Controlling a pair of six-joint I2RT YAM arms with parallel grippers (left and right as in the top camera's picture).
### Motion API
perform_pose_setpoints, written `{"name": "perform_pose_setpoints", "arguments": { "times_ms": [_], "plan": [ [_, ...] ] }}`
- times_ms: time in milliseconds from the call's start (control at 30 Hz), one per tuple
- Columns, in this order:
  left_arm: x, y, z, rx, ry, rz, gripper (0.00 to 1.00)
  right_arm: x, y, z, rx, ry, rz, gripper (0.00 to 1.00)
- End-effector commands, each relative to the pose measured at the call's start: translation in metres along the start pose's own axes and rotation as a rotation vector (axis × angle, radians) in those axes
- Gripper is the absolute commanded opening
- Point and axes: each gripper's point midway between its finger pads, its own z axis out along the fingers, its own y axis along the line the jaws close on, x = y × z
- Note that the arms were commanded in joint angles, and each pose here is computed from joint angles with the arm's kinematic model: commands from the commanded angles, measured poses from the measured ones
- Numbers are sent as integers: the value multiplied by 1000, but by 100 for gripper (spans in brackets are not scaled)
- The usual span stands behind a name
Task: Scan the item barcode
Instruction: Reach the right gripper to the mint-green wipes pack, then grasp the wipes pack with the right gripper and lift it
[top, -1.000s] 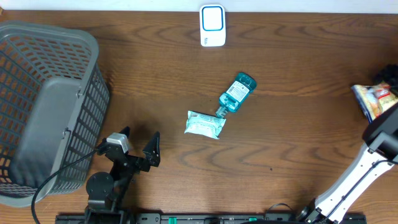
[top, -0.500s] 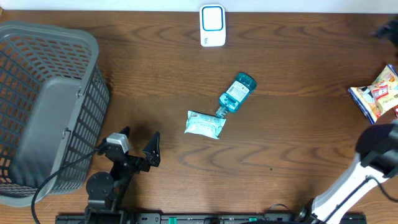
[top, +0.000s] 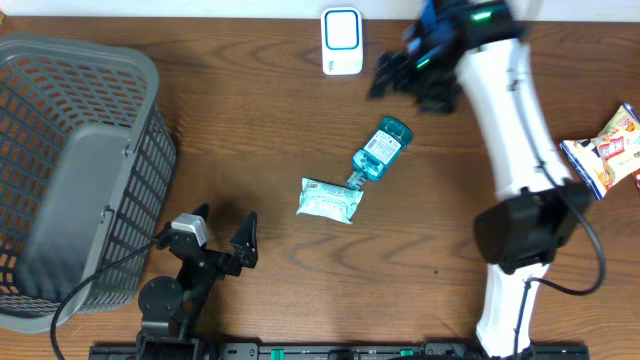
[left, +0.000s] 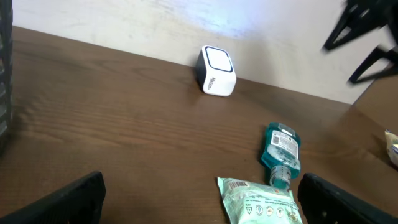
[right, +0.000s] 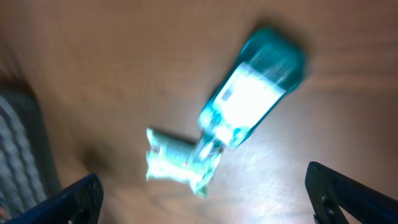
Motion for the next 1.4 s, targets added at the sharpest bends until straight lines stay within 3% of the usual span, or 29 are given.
{"name": "perform_pose_setpoints", "arguments": {
  "times_ms": [0,133,267,367,600,667,733,800,933,1067,1200,1367],
  "plan": [
    [15,4,2,-2,36,-10,99,47,18,45,57,146,-139,98],
    [15,4,2,-2,36,-10,99,100,38,87,64,279,-483,81],
    [15,4,2,-2,36,-10,99,133,45,106,87,354,-844,74],
    [15,4,2,-2,36,-10,99,146,33,125,132,403,-1076,74],
    [15,4,2,-2,36,-10,99,139,26,178,128,291,-1152,73],
    [15,4,2,-2,36,-10,99,138,23,184,146,278,-1163,65],
    [15,4,2,-2,36,-10,99,136,22,189,172,259,-1176,49],
    [15,4,2,-2,36,-10,99,134,20,194,196,235,-1163,23],
    [15,4,2,-2,36,-10,99,136,27,191,150,229,-1034,1],
    [15,4,2,-2,36,-10,99,150,54,143,-99,359,-891,1],
    [15,4,2,-2,36,-10,99,162,81,63,-424,516,-602,1],
    [15,4,2,-2,36,-10,99,164,77,25,-491,674,-153,1]
  ]
}}
